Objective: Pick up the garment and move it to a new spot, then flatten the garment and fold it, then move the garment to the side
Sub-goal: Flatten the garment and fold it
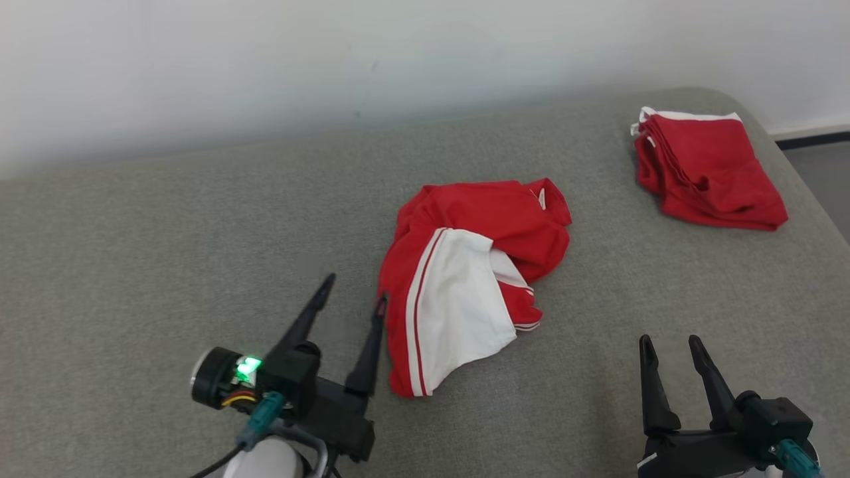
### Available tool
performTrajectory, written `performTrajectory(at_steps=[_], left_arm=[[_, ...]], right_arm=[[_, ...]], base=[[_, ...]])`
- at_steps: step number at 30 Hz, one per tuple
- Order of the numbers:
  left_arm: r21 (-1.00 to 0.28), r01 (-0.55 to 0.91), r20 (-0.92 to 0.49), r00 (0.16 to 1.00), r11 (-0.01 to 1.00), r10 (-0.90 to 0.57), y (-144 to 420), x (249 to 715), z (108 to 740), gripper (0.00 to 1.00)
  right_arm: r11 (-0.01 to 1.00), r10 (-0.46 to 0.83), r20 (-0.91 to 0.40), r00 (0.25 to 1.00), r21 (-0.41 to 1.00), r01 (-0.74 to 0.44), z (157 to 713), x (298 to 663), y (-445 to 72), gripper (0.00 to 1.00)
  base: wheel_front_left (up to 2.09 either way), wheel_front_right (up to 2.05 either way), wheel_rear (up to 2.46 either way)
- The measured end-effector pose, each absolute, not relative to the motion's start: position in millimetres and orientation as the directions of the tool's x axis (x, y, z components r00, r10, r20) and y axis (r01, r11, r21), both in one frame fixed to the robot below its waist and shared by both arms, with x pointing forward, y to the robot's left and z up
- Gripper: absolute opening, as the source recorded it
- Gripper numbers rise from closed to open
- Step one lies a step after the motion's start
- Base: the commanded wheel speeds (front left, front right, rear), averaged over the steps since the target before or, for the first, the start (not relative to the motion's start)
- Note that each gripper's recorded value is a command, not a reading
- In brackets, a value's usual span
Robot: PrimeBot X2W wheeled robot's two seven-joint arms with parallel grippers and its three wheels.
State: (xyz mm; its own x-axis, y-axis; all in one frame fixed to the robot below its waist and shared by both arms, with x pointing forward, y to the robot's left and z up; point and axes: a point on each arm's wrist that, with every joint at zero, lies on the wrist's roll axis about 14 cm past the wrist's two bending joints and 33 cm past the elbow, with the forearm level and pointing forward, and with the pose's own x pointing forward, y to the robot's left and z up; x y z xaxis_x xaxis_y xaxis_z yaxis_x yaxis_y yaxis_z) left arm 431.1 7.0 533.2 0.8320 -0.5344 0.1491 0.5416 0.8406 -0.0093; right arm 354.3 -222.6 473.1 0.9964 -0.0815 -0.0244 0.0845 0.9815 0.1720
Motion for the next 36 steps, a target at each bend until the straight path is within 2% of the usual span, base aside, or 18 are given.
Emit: performTrajectory(at_steps=[8,15,16,17,18,24,28,36], left_arm=[[-0.043,0.648,-0.04,0.759,0.76,-0.65,-28.7,414.4,466.3,1.0],[-0.081,0.677,-0.184,0.711,0.731,-0.679,-33.2,399.1,418.7,1.0],[-0.089,0.677,-0.191,0.708,0.73,-0.68,-34.3,398.8,416.4,0.75],[-0.091,0.679,-0.197,0.705,0.728,-0.682,-35.4,399.2,415.0,0.25],[-0.091,0.681,-0.2,0.702,0.727,-0.683,-36.2,399.9,414.6,0.0],[-0.112,0.666,-0.174,0.718,0.738,-0.674,-37.0,408.6,425.1,0.0],[-0.129,0.639,-0.072,0.756,0.758,-0.65,-31.9,420.9,457.2,0.0],[-0.042,0.535,0.081,0.844,0.844,-0.531,27.8,439.7,510.1,0.0]], right_arm=[[0.975,-0.13,-0.06,0.99,0.172,0.138,462.0,352.7,-236.5,1.0],[0.973,-0.143,-0.067,0.987,0.171,0.153,459.2,356.6,-240.7,1.0],[0.973,-0.145,-0.066,0.987,0.171,0.155,459.5,357.1,-241.4,1.0],[0.973,-0.146,-0.064,0.987,0.171,0.155,460.1,357.8,-241.7,1.0],[0.973,-0.146,-0.061,0.987,0.171,0.155,460.9,358.3,-241.9,1.0],[0.973,-0.149,-0.047,0.988,0.172,0.155,464.8,361.2,-242.8,1.0],[0.975,-0.135,-0.045,0.99,0.174,0.141,464.7,363.3,-238.4,1.0],[0.978,-0.072,-0.044,0.996,0.194,0.079,462.9,373.7,-217.0,1.0]], base=[[0.0,0.0,0.0],[0.0,0.0,0.0],[0.0,0.0,0.0],[0.0,0.0,0.0],[0.0,0.0,0.0],[0.0,0.0,0.0],[0.0,0.0,0.0],[0.0,0.0,0.0]])
